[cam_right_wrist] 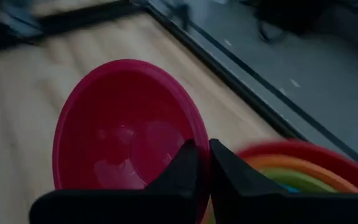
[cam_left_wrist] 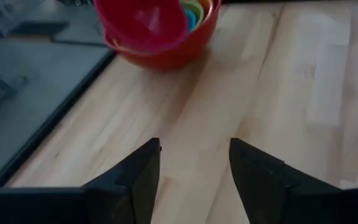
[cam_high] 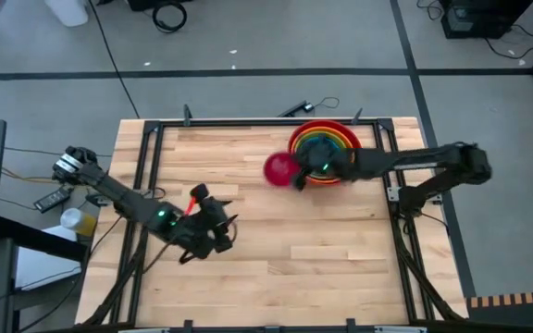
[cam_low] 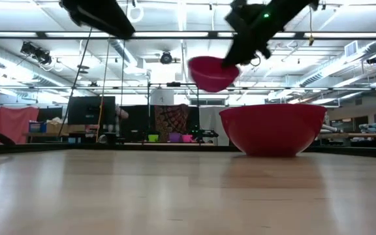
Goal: Nest bowls inside each other
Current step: Stack the small red bowl on top of the blue bowl
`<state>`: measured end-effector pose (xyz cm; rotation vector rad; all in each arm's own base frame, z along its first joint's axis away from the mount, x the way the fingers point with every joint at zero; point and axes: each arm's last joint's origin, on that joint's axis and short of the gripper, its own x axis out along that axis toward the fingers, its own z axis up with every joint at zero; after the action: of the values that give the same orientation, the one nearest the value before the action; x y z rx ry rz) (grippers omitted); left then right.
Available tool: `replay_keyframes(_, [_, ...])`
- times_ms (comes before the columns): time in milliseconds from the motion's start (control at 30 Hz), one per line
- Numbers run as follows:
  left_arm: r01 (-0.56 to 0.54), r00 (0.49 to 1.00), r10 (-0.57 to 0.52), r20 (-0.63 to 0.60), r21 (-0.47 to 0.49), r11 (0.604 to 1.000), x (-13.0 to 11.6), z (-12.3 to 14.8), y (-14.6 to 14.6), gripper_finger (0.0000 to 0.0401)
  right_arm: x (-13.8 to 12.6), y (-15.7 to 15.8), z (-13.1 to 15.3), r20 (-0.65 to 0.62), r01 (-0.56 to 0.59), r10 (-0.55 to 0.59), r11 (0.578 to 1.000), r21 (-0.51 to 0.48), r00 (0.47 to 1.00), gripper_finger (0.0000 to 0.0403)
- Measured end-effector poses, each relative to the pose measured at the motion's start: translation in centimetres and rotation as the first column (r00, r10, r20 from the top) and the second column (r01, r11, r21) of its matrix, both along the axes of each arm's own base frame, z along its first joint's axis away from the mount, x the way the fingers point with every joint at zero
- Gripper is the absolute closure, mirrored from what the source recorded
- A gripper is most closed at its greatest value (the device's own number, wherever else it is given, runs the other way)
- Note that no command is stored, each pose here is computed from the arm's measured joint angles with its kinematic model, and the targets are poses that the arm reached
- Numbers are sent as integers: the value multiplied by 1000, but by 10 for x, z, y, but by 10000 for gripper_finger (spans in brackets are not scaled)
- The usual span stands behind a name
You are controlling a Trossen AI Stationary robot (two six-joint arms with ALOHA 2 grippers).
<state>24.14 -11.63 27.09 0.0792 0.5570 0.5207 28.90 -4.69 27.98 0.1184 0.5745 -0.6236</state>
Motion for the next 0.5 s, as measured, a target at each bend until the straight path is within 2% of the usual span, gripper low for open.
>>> replay_keyframes(133, [-1,1000,0,15,8,1000,-20,-10,-7,217,-40,-28,17,-43,95,-93,994,57,995,378])
replay_keyframes(233, [-17,1000,18,26,-22,1000,-34,-24,-5,226,-68,-47,23,-73,192,-186,977,95,980,377])
replay_keyframes(367, [-54,998,55,22,-54,997,-49,-47,2,235,-91,-65,11,-113,276,-261,950,148,959,378])
replay_keyframes(500, [-85,996,86,29,-50,995,-55,-59,9,237,-99,-82,-13,-143,295,-267,925,241,953,378])
